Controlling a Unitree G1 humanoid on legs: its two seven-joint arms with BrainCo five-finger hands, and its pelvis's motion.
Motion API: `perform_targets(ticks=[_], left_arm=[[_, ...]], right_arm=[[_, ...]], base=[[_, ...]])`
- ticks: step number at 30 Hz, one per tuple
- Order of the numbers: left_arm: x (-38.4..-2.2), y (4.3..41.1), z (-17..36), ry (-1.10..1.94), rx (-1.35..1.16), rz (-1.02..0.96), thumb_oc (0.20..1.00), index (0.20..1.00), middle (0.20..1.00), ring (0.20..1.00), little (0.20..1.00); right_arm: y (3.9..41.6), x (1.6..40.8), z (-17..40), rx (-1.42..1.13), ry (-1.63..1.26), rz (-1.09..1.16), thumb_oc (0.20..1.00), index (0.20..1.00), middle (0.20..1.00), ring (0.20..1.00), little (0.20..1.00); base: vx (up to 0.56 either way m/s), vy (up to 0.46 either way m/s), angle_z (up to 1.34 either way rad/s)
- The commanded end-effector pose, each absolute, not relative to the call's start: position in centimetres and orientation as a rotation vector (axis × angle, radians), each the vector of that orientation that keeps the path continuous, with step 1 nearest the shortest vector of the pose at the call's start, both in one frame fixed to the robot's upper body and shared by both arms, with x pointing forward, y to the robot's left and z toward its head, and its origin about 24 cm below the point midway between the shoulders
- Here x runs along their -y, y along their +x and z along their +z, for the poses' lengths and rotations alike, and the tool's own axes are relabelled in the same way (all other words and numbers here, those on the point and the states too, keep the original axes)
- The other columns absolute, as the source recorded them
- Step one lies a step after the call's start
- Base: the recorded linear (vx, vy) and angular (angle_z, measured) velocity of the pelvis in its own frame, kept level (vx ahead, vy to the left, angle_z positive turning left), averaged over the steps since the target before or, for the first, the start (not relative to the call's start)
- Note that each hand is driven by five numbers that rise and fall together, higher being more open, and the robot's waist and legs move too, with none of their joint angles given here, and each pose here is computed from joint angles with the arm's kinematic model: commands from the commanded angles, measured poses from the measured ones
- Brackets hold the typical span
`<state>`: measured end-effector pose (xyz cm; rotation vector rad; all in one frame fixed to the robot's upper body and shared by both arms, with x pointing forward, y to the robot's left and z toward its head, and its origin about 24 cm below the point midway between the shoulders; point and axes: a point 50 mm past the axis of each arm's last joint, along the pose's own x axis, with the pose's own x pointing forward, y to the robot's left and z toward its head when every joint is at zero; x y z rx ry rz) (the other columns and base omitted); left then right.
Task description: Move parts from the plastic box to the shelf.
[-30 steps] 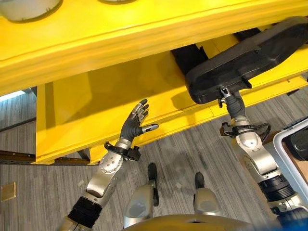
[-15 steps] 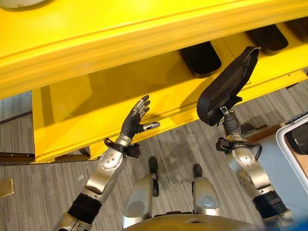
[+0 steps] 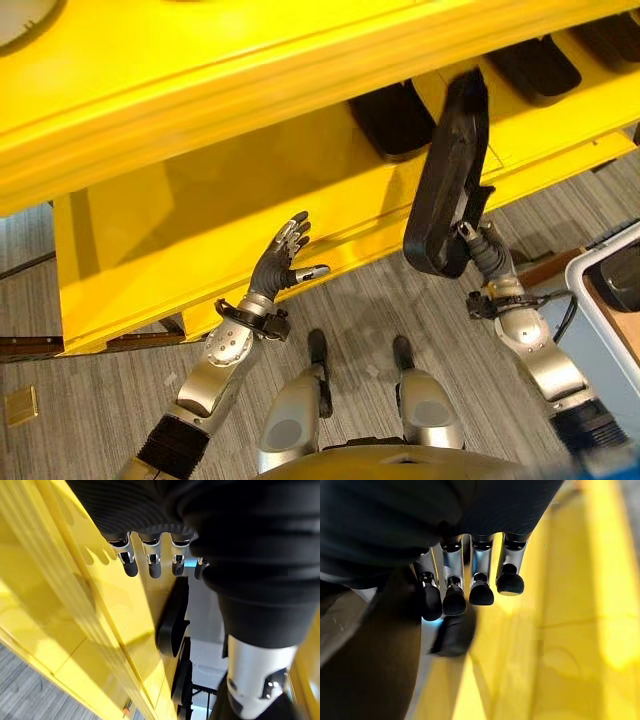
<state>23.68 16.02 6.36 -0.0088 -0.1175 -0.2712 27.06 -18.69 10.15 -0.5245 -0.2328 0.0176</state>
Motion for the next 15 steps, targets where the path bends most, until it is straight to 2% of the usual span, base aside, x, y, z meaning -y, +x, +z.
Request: perform_targets(ticks=[1,9,12,15], left_arm=[[-16.5,23.1,8.2,0.023,0.204,-0.307,1.000,1.000,1.000,1.000,1.000],[-17.8,23.2,7.9,0.067,0.166,-0.294,1.000,1.000,1.000,1.000,1.000],[-17.7,23.0,7.4,0.082,0.134,-0.291,1.000,1.000,1.000,1.000,1.000],[-17.2,23.2,7.2,0.080,0.117,-0.332,1.000,1.000,1.000,1.000,1.000]], right_arm=[[27.9,16.7,14.2,0.416,-0.627,0.113,0.200,0.200,0.200,0.200,0.200],[28.9,15.8,18.6,0.532,-0.861,0.224,0.200,0.200,0.200,0.200,0.200],[29.1,14.6,18.4,0.427,-0.863,0.356,0.200,0.200,0.200,0.200,0.200],[29.3,14.9,17.4,0.308,-0.831,0.392,0.200,0.200,0.200,0.200,0.200]], base=[[0.06,0.030,0.14],[0.05,0.048,0.06],[0.10,0.026,-0.45],[0.08,-0.065,0.49]])
